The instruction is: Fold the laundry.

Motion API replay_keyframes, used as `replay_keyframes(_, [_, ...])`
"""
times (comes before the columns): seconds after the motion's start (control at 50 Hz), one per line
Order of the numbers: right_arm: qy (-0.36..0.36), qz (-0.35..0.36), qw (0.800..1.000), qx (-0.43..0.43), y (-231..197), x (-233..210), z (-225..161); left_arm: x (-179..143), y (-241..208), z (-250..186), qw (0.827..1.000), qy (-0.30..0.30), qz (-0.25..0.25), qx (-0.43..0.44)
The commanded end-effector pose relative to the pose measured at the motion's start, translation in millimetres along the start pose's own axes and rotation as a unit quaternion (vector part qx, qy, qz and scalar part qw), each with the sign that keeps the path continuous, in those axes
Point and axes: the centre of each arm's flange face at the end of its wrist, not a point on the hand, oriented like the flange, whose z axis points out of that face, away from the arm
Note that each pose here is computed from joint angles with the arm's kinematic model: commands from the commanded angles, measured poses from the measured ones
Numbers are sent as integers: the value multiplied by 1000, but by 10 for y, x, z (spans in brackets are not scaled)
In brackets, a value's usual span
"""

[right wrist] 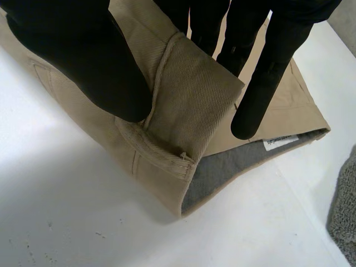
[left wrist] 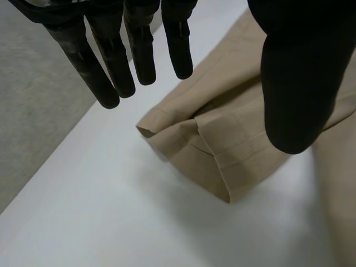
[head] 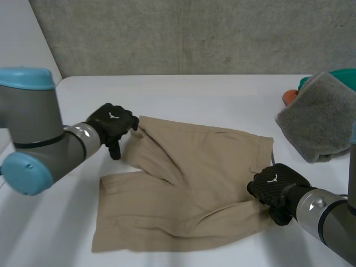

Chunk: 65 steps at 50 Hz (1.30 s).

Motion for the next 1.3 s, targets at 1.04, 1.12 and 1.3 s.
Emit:
replay_keyframes(1.04, [44, 84, 995, 26, -51, 212, 173, 363, -65, -1088, 990, -9, -79, -119])
replay_keyframes(1.12, [55, 98, 993, 23, -43, 248, 185, 610, 76, -1212, 985, 40, -82, -147])
replay_keyframes(1.3, [72, 102, 992, 20, -27, 290, 175, 787, 394, -1041, 973, 48, -67, -216])
